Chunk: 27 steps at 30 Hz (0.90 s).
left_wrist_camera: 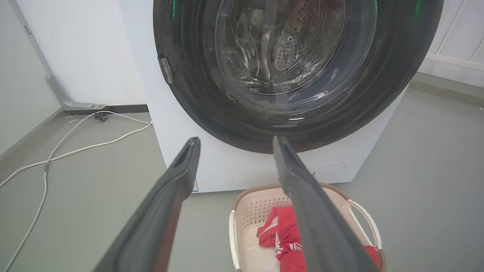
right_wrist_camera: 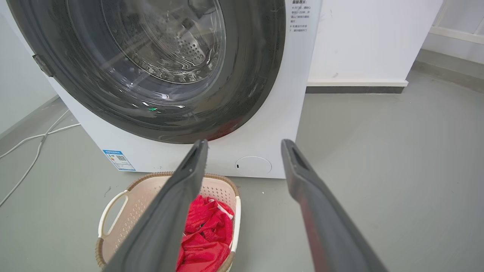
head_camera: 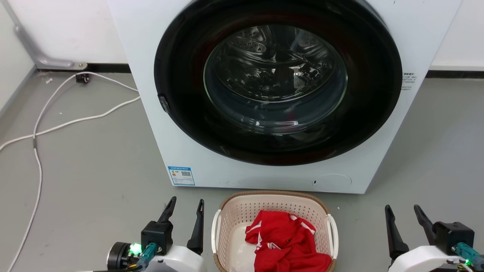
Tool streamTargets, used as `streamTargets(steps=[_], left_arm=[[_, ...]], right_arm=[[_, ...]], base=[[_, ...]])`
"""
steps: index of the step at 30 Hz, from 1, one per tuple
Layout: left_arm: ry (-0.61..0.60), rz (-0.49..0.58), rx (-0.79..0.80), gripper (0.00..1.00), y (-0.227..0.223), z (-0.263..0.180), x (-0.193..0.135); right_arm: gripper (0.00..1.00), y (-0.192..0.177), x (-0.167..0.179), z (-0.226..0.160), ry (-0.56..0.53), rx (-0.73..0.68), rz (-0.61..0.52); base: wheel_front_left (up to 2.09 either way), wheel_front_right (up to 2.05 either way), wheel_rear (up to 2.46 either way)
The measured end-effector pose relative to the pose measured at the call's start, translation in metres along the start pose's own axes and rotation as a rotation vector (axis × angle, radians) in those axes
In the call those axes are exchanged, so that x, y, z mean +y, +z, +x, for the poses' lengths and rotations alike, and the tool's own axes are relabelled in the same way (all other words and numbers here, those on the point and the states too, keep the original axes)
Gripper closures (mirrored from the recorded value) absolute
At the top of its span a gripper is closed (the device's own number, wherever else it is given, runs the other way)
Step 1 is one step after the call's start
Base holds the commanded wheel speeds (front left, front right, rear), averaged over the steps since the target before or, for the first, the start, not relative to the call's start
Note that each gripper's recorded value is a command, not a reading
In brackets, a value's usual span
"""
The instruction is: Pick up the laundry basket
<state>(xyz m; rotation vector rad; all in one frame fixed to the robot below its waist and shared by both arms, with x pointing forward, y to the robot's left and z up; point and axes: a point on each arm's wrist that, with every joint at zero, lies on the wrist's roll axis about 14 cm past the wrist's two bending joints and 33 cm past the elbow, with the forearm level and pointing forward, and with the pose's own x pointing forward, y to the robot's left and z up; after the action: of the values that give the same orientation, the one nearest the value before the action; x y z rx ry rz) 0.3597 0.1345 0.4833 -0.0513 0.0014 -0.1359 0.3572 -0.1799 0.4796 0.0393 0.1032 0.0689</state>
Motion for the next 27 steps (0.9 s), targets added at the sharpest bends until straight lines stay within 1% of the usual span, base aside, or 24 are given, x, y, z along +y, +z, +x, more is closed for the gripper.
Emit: streamTargets(steps=[5,12,20,27], left_arm=[[-0.016,0.006,0.041,0.0,-0.012,0.008,-0.003],[-0.05,0.002,0.136,0.0,-0.042,0.038,-0.007],[-0.088,-0.018,0.323,0.0,-0.104,0.076,-0.01],[-0.092,-0.05,0.541,0.0,-0.172,0.099,-0.002]], right_arm=[[0.0,-0.019,-0.004,0.002,-0.013,0.073,0.016],[0.0,-0.043,-0.009,0.026,-0.027,0.166,0.034],[0.0,-0.091,-0.015,0.059,-0.045,0.3,0.075],[0.0,-0.15,-0.015,0.083,-0.049,0.457,0.108]], base=[[0.0,0.0,0.0],[0.0,0.0,0.0],[0.0,0.0,0.0],[0.0,0.0,0.0]])
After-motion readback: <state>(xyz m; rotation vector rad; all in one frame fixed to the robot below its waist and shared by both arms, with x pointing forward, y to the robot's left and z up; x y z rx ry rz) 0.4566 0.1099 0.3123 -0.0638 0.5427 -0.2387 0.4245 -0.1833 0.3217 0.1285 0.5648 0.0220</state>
